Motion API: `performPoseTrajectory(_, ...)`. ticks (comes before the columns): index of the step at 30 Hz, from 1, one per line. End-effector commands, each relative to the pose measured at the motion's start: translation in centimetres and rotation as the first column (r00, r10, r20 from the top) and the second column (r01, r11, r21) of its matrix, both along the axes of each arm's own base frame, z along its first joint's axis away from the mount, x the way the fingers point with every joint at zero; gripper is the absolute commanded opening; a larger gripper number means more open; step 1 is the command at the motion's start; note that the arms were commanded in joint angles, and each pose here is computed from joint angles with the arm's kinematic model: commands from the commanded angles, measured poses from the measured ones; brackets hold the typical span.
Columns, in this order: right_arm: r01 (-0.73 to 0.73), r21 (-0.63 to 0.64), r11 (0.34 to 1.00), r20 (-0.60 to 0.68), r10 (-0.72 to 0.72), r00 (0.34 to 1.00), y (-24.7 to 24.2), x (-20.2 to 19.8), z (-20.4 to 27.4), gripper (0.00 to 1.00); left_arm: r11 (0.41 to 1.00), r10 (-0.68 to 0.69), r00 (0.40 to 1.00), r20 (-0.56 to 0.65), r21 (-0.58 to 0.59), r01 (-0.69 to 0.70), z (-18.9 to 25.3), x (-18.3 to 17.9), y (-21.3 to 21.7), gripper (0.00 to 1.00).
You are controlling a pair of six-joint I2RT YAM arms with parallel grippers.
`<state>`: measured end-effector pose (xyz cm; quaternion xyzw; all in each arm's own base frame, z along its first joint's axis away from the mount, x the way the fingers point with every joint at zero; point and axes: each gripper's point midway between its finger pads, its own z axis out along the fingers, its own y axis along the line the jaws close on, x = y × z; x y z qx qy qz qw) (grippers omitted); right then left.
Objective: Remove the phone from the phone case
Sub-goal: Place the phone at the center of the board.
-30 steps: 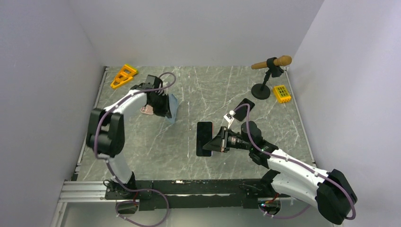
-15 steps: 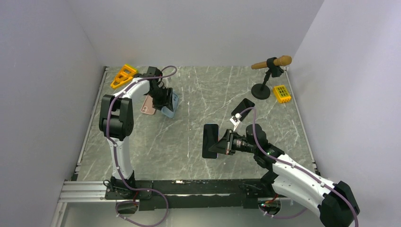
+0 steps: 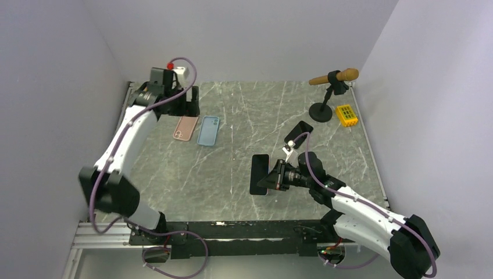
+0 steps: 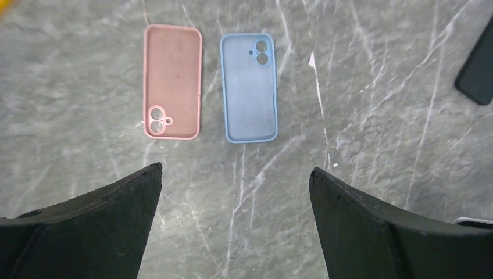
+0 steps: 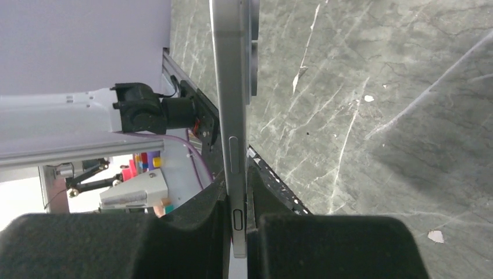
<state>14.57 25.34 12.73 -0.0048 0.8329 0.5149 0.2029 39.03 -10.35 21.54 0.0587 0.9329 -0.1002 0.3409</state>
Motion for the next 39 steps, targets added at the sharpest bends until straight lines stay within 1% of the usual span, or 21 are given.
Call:
performPoseTrajectory(1, 0.039, 0.053, 0.998, 0.037, -0.041, 0.998, 0.7, 1.7, 1.7, 0.0, 0.998, 0.032, 0.984, 0.174, 0.044, -0.04, 2.9, -1.1, 1.9, 0.99)
performPoseTrajectory(3, 0.075, 0.019, 0.997, 0.001, -0.075, 0.997, 0.6, 2.2, 0.6, 0.0, 0.996, 0.049, 0.967, 0.25, 0.063, -0.066, 3.3, -1.5, 2.8, 0.99)
performPoseTrajectory(6, 0.142, -0.045, 0.989, -0.05, -0.144, 0.988, -0.1, 3.0, -1.3, 0.0, 0.99, 0.079, 0.946, 0.314, 0.085, -0.111, 2.6, -2.3, 4.0, 0.99)
performPoseTrajectory(8, 0.228, -0.113, 0.967, -0.082, -0.238, 0.968, -1.5, 4.0, -2.8, 0.0, 0.991, 0.079, 0.937, 0.339, 0.073, -0.11, 3.7, -3.0, 3.9, 0.99)
performPoseTrajectory(9, 0.288, -0.138, 0.948, -0.088, -0.301, 0.949, -2.6, 4.8, -3.4, 0.0, 0.993, 0.054, 0.924, 0.379, 0.074, -0.088, 4.7, -3.1, 3.6, 0.99)
performPoseTrajectory(12, 0.458, -0.175, 0.872, -0.075, -0.475, 0.877, -6.3, 7.3, -4.3, 0.0, 0.997, 0.038, 0.875, 0.482, 0.042, -0.066, 6.5, -3.8, 3.2, 0.99)
performPoseTrajectory(14, 0.581, -0.237, 0.779, -0.035, -0.605, 0.796, -9.9, 9.2, -4.8, 0.0, 0.998, 0.038, 0.852, 0.522, 0.03, -0.063, 7.1, -4.4, 3.3, 0.99)
performPoseTrajectory(16, 0.651, -0.274, 0.708, 0.002, -0.677, 0.736, -12.8, 10.6, -4.8, 0.0, 0.996, 0.054, 0.84, 0.54, 0.031, -0.084, 7.4, -4.6, 3.7, 0.99)
performPoseTrajectory(19, 0.699, -0.314, 0.642, 0.021, -0.732, 0.681, -16.6, 12.6, -4.7, 0.0, 0.995, 0.071, 0.835, 0.545, 0.023, -0.099, 7.5, -4.8, 3.9, 0.99)
performPoseTrajectory(21, 0.689, -0.353, 0.632, 0.0, -0.737, 0.676, -18.4, 13.7, -5.4, 0.0, 0.996, 0.068, 0.833, 0.549, 0.013, -0.09, 7.6, -4.8, 3.6, 0.99)
performPoseTrajectory(24, 0.649, -0.376, 0.661, -0.035, -0.71, 0.703, -20.2, 15.5, -6.0, 0.0, 0.998, 0.059, 0.833, 0.55, -0.006, -0.067, 7.7, -4.9, 3.1, 0.99)
performPoseTrajectory(27, 0.629, -0.346, 0.696, -0.067, -0.687, 0.724, -20.9, 17.1, -6.1, 0.0, 0.999, 0.05, 0.836, 0.546, -0.013, -0.052, 7.6, -4.8, 2.8, 0.98)
performPoseTrajectory(29, 0.642, -0.311, 0.701, -0.073, -0.691, 0.719, -21.4, 18.1, -5.9, 0.01, 0.999, 0.048, 0.841, 0.539, -0.012, -0.05, 7.5, -4.7, 2.7, 0.98)
performPoseTrajectory(32, 0.651, -0.293, 0.7, -0.09, -0.698, 0.711, -21.8, 19.1, -5.9, 0.04, 0.999, 0.049, 0.843, 0.536, -0.011, -0.051, 7.4, -4.7, 2.7, 0.98)
performPoseTrajectory(34, 0.658, -0.288, 0.696, -0.097, -0.705, 0.703, -22.1, 19.4, -6.3, 0.1, 0.999, 0.05, 0.841, 0.538, -0.01, -0.053, 7.4, -4.8, 2.8, 0.98)
performPoseTrajectory(36, 0.654, -0.281, 0.703, -0.112, -0.7, 0.705, -22.0, 19.5, -6.7, 0.25, 0.998, 0.052, 0.839, 0.541, -0.009, -0.056, 7.4, -4.8, 2.8, 0.99)
performPoseTrajectory(39, 0.653, -0.307, 0.692, -0.101, -0.706, 0.701, -22.4, 19.1, -6.8, 0.56, 0.998, 0.055, 0.841, 0.538, -0.007, -0.06, 7.3, -4.7, 2.9, 0.99)
